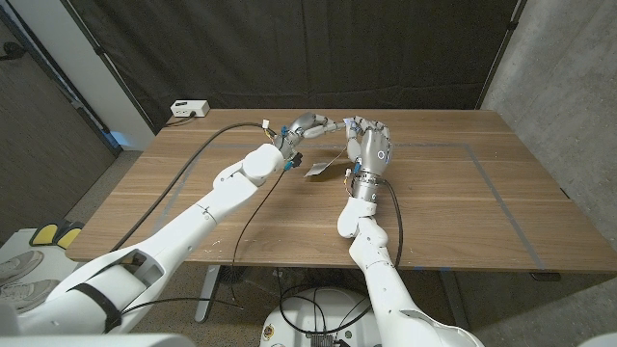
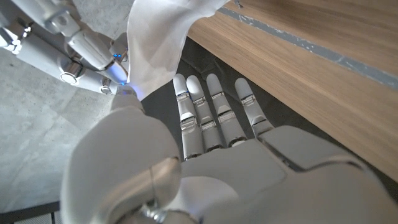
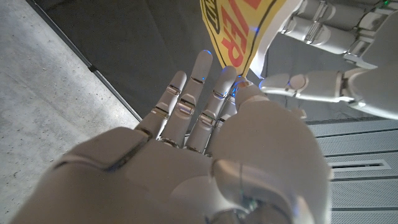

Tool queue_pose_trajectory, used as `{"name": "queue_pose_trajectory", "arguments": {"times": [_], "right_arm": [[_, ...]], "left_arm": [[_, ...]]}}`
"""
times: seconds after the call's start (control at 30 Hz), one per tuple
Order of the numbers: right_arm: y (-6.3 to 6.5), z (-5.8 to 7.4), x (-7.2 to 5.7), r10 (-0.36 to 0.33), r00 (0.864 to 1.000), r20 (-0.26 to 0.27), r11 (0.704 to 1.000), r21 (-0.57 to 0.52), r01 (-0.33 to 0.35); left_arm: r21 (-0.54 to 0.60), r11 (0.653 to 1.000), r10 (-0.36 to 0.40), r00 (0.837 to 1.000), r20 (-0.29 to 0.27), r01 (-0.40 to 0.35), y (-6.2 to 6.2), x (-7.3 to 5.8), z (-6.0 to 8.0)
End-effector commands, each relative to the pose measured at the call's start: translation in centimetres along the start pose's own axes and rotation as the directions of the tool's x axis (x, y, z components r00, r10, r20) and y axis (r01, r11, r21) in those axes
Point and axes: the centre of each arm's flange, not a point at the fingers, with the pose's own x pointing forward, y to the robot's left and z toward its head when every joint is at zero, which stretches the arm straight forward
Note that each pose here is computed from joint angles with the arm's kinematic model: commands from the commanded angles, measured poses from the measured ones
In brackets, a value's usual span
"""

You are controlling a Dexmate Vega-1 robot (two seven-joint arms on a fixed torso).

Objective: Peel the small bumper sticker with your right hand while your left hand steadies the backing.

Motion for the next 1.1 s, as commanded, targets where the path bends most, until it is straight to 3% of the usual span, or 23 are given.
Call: {"name": "queue_pose_trajectory", "arguments": {"times": [0.03, 0.23, 0.47, 0.73, 1.1], "right_arm": [[0.6, -0.1, 0.3, 0.015, 1.0, 0.011, 1.0, -0.02, -0.015], [0.6, 0.1, 0.3, 0.013, 1.0, 0.019, 1.0, -0.015, -0.013], [0.2, 0.2, 0.1, 0.009, 1.0, 0.025, 1.0, -0.018, -0.008], [-0.6, 0.5, -0.2, -0.006, 0.999, 0.036, 1.0, -0.003, 0.006], [-0.3, 0.5, -0.6, 0.01, 0.999, 0.051, 1.0, -0.011, -0.009]], "left_arm": [[-0.215, 0.977, -0.001, 0.999, 0.043, 0.01, -1.0, 0.0, -0.8], [-0.293, 0.956, 0.042, 0.998, 0.041, -0.028, -0.8, -0.4, -0.9], [-0.32, 0.941, 0.108, 0.994, -0.032, -0.112, -0.8, -0.5, -1.0], [-0.289, 0.948, 0.113, 0.99, -0.08, -0.132, -0.8, -0.3, -0.9], [-0.203, 0.972, 0.092, 0.989, -0.118, -0.115, -0.6, 0.3, 0.2]]}}
